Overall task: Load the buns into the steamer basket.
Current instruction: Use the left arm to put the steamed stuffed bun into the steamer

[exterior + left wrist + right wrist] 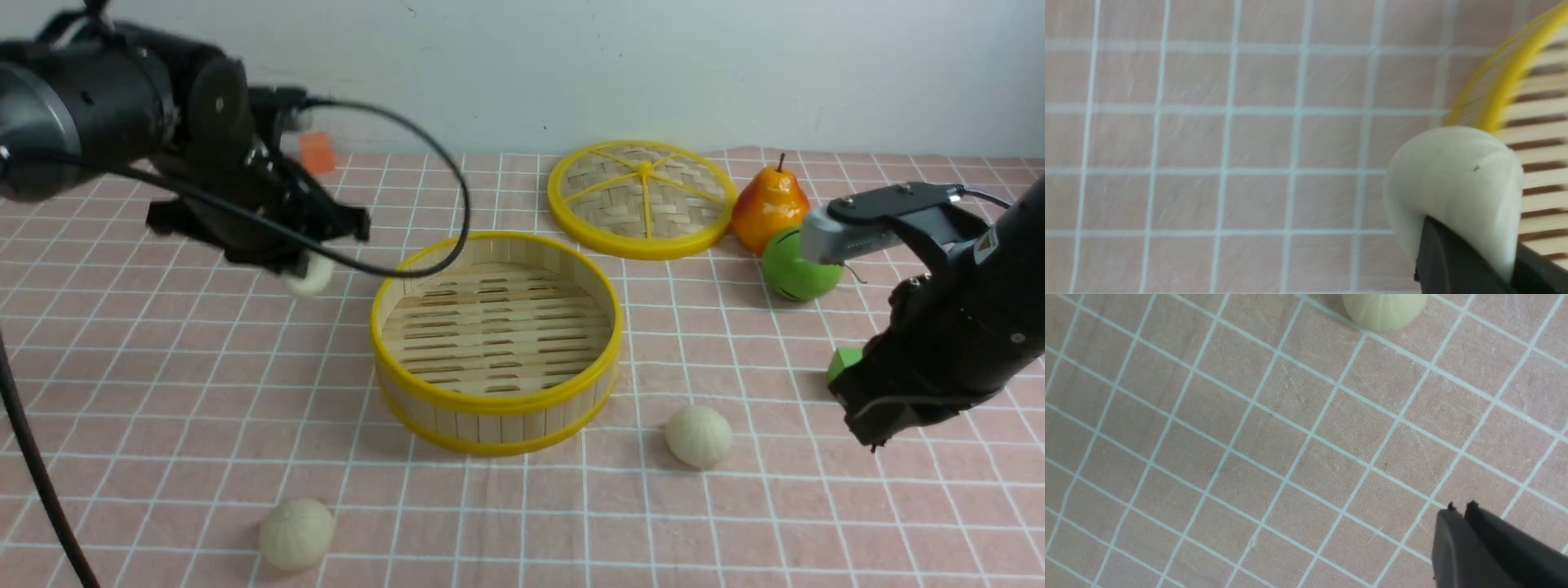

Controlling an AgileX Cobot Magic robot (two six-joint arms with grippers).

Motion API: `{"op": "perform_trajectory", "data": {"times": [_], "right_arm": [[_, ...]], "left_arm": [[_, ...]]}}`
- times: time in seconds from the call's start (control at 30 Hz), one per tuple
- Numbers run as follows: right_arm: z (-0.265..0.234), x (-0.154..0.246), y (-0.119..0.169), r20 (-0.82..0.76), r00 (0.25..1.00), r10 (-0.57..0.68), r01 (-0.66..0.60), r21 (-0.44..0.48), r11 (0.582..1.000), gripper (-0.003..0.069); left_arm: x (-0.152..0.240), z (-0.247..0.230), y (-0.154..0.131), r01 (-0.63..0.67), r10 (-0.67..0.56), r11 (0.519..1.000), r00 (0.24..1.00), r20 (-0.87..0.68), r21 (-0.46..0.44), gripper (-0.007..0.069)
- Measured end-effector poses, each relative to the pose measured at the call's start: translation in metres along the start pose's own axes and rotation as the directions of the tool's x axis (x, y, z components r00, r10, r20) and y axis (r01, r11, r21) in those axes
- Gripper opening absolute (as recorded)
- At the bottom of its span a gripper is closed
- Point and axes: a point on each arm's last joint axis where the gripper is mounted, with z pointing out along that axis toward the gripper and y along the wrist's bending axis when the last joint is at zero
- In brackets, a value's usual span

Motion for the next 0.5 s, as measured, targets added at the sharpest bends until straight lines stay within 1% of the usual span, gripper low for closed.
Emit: {"op": "perform_trajectory", "data": {"times": [0.03,0.07,0.1,0.13,0.17,0.23,0.37,0.5], "right_arm": [[-0.001,0.0,0.0,0.0,1.0,-0.001,0.001,0.001,1.0,0.0031],[-0.001,0.001,0.0,-0.002,1.0,-0.002,0.002,0.001,1.0,0.0033],[-0.003,0.001,0.001,0.005,1.0,-0.004,0.004,0.003,1.0,0.0034],[-0.004,0.001,0.001,0.006,1.0,-0.005,0.004,0.003,1.0,0.0034],[-0.007,0.001,0.001,0.014,1.0,-0.007,0.007,0.005,1.0,0.0036],[-0.012,0.0,0.002,0.023,1.0,-0.011,0.011,0.005,1.0,0.0038],[-0.018,0.0,0.004,0.025,1.0,-0.016,0.016,0.004,1.0,0.0043],[-0.018,0.0,0.004,0.014,1.0,-0.015,0.015,0.0,1.0,0.0047]], "left_arm": [[-0.004,-0.01,-0.01,-0.016,0.016,1.0,1.0,0.027,0.024,-0.0006],[-0.005,-0.013,-0.013,-0.024,0.023,0.999,0.999,0.035,0.034,-0.0006],[-0.008,-0.024,-0.033,-0.045,0.04,0.995,0.997,0.065,0.087,-0.0006],[-0.008,-0.025,-0.037,-0.052,0.045,0.994,0.997,0.067,0.097,-0.0006],[-0.006,-0.027,-0.051,-0.06,0.051,0.989,0.996,0.067,0.135,-0.0006],[0.0,-0.019,-0.072,-0.079,0.071,0.981,0.996,0.051,0.179,-0.0006],[0.011,0.015,-0.092,-0.095,0.095,0.975,0.995,0.011,0.203,-0.0006],[0.019,0.055,-0.099,-0.08,0.087,0.978,0.996,-0.03,0.193,-0.0006]]}}
